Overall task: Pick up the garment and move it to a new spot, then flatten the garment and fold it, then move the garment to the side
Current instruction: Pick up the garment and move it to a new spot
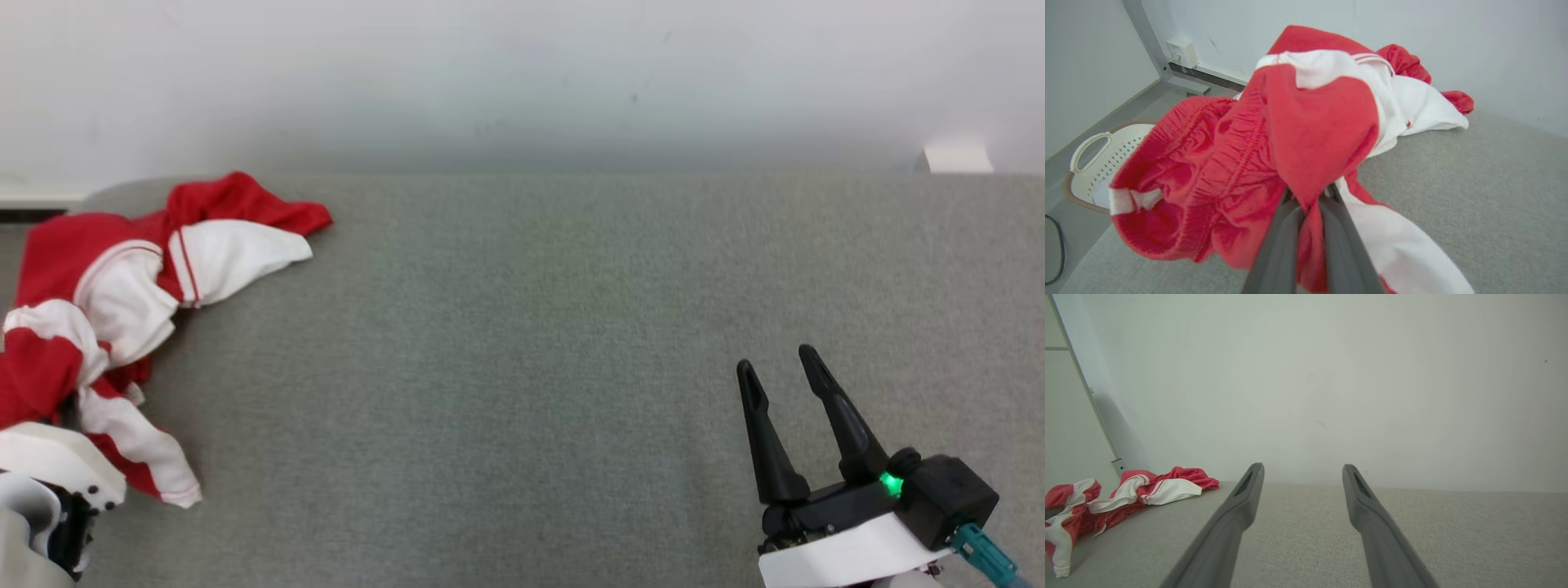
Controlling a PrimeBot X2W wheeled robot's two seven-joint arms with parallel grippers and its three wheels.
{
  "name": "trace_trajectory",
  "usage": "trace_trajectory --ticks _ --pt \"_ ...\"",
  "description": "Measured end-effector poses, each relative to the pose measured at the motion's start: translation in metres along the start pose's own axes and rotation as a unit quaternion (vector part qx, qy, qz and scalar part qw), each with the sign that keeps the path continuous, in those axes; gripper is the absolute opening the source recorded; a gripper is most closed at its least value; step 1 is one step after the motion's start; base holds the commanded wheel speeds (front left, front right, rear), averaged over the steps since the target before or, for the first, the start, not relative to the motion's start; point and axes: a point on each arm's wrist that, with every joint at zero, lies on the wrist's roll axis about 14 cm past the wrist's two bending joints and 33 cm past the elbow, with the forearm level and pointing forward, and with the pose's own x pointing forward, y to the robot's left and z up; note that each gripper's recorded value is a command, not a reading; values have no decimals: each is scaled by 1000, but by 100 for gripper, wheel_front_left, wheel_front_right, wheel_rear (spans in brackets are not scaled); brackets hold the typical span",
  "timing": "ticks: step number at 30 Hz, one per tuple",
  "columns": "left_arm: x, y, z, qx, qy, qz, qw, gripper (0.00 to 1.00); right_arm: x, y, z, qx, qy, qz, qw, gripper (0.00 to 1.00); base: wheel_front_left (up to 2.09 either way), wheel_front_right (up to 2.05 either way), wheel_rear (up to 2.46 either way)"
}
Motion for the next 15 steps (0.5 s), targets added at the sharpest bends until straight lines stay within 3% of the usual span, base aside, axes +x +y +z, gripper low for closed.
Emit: trace_trajectory --ticks 9,15 --pt "-34 -14 113 41 -164 -44 985 0 -16 28 24 2 -29 25 999 100 0 0 0" --pt "-60 -80 183 83 -279 -126 948 0 -24 25 36 -2 -44 16 999 100 0 0 0"
